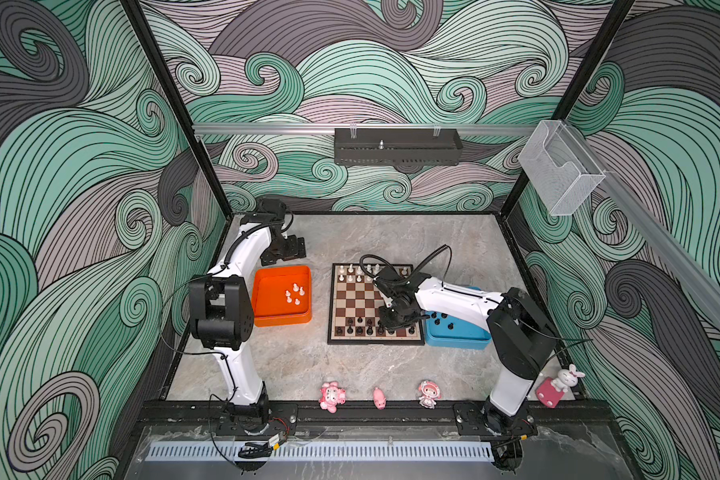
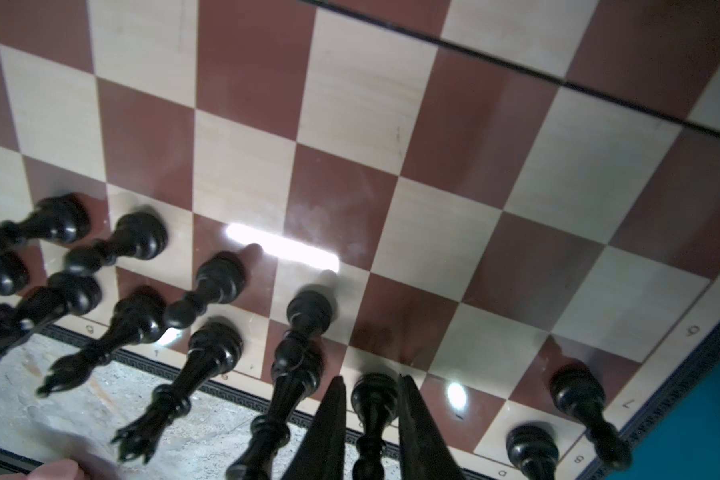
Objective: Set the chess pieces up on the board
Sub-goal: 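Lower the black piece into the black back row and open the right gripper, then grasp another black piece in the blue bin with right gripper while left gripper moves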
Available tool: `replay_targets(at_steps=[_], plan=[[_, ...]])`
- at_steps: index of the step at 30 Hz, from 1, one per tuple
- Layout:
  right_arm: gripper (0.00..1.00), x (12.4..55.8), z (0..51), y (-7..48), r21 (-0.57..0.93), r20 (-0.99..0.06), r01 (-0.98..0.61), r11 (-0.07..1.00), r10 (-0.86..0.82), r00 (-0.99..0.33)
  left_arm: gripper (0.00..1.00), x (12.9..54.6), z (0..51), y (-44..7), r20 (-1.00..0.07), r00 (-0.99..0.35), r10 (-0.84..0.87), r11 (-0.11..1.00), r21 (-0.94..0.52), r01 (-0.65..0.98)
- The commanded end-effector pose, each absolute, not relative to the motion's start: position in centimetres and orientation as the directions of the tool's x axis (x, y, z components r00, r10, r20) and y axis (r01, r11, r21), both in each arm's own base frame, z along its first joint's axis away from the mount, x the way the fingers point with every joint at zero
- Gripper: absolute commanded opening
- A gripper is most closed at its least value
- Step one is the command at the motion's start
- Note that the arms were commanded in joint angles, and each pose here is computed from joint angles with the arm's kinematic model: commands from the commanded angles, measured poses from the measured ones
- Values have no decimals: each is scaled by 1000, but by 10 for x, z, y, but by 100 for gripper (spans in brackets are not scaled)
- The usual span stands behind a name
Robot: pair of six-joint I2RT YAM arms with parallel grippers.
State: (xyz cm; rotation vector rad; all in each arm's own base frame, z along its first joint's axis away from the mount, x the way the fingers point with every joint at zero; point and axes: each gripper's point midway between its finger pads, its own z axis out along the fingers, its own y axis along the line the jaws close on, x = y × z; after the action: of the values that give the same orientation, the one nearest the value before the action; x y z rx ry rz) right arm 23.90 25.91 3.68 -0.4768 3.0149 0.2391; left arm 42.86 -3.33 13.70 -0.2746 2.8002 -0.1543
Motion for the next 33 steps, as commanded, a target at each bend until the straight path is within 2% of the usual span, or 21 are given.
replay_targets(at_steps=[1, 8, 22, 26, 29, 32, 33], plan=[[27, 241, 43, 262, 134, -110, -320, 938, -307, -945, 96, 430, 139, -33, -294, -929, -223, 971, -147, -187], [32, 245, 57, 260, 120, -136, -321, 940, -304, -943, 96, 430, 140, -33, -295, -929, -224, 971, -148, -187], [33, 255, 89, 249, 103, -227, -303, 947, -275, -934, 96, 430, 141, -33, -297, -928, -225, 971, -149, -188], [38, 267, 104, 232, 133, -256, -254, 958, -214, -943, 96, 430, 141, -32, -299, -927, -227, 971, -144, -192], [48, 283, 124, 204, 143, -319, -195, 970, -141, -937, 97, 428, 143, -26, -303, -921, -246, 968, -120, -219], [79, 298, 140, 167, 123, -383, -135, 983, -78, -920, 98, 429, 148, -32, -310, -924, -226, 971, -142, -191], [85, 301, 143, 154, 127, -388, -108, 986, -51, -920, 98, 430, 151, -38, -311, -924, -221, 971, -163, -177]])
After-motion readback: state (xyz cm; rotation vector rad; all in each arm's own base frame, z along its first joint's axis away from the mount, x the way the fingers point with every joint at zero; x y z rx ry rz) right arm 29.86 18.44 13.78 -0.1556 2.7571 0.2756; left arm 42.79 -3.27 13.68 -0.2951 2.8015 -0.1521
